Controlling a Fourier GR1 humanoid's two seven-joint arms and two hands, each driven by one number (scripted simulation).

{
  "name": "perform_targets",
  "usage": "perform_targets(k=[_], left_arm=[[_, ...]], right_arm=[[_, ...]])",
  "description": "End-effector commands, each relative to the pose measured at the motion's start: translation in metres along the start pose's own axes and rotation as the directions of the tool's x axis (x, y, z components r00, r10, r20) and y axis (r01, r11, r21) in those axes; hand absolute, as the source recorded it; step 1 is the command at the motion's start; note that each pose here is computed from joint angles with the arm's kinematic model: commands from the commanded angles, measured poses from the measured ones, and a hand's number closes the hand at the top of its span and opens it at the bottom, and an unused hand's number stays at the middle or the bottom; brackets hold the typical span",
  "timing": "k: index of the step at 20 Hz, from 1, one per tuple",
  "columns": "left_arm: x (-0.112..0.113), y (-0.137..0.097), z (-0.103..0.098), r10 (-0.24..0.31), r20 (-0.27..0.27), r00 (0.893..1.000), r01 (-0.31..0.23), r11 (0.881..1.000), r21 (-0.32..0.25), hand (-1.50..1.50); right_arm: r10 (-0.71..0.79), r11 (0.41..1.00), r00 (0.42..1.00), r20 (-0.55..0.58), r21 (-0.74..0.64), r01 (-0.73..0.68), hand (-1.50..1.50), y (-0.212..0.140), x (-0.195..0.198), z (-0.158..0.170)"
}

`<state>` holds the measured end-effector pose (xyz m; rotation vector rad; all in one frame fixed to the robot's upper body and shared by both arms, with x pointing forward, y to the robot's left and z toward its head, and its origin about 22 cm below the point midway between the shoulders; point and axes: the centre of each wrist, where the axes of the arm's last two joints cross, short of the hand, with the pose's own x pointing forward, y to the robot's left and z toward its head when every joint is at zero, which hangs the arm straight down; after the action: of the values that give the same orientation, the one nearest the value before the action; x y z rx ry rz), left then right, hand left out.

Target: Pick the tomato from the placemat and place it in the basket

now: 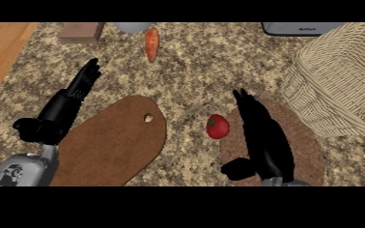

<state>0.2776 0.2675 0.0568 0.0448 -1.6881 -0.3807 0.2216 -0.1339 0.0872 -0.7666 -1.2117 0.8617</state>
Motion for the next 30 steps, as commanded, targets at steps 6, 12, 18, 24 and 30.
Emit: perform_targets(k=[6,12,18,24,30], left_arm=[[-0.002,-0.007,0.003,0.008,0.003,1.0,-0.008,1.0,-0.006,0.0],[0.006,0.0,-0.002,-0.008,0.001,1.0,0.008,1.0,0.009,0.0],[0.002,0.002,0.013,-0.008,0.006,1.0,0.007,1.0,0.014,0.0],[-0.013,-0.005,0.016,0.005,0.01,1.0,-0.005,1.0,-0.01,0.0],[-0.012,0.005,0.0,-0.013,-0.001,1.0,0.013,1.0,0.009,0.0]], right_arm=[[-0.031,0.999,0.998,0.048,-0.016,0.032,-1.5,0.008,-0.001,-0.007],[-0.053,0.999,0.996,0.075,0.0,0.053,-1.5,0.022,0.006,-0.021],[0.003,1.0,1.0,0.016,-0.012,-0.003,-1.5,0.019,0.003,-0.013],[0.066,0.997,0.998,-0.011,0.031,-0.066,-1.5,0.05,0.019,-0.026],[0.083,0.994,0.997,0.0,0.065,-0.083,-1.5,0.067,-0.009,-0.038]])
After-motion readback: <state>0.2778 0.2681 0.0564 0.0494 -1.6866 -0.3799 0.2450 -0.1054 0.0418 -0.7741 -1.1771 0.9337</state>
